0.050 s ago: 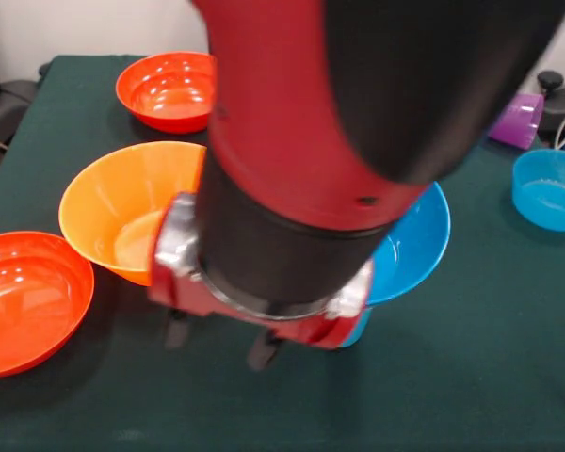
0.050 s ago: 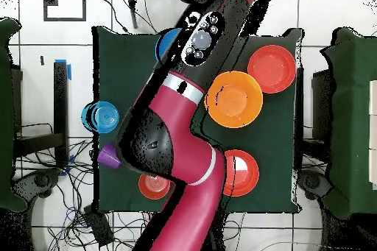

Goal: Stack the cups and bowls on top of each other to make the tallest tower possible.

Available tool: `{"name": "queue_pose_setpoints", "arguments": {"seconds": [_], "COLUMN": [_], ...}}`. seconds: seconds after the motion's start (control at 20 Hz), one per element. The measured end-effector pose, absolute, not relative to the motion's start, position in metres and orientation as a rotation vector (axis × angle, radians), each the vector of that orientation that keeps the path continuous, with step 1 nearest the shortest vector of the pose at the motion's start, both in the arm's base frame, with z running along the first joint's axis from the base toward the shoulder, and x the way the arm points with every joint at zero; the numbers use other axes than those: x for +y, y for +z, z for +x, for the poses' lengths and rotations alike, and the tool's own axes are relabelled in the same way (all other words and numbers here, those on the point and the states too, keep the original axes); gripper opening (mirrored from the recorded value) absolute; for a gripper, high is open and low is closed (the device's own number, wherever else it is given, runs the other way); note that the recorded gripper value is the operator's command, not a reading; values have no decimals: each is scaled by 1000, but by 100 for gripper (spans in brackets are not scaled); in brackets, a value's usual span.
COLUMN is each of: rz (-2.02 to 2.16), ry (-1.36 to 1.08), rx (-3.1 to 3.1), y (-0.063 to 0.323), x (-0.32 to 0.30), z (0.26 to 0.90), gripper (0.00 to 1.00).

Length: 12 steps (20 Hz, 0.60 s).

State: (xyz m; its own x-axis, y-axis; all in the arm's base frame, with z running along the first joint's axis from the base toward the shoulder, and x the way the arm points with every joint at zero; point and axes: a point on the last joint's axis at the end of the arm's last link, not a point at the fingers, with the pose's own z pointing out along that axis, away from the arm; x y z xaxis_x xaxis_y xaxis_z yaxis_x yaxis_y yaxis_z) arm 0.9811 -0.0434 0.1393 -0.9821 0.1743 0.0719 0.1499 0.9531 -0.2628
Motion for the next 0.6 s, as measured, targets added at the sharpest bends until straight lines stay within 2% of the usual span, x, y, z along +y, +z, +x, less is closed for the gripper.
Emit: {"name": "queue_pose_setpoints", "arguments": {"seconds": [0.6], "rz": [-260], "ry": [521], "rx": [-3129], "y": [163], "x": [-84], "z": [1000], "gripper": [100]}}
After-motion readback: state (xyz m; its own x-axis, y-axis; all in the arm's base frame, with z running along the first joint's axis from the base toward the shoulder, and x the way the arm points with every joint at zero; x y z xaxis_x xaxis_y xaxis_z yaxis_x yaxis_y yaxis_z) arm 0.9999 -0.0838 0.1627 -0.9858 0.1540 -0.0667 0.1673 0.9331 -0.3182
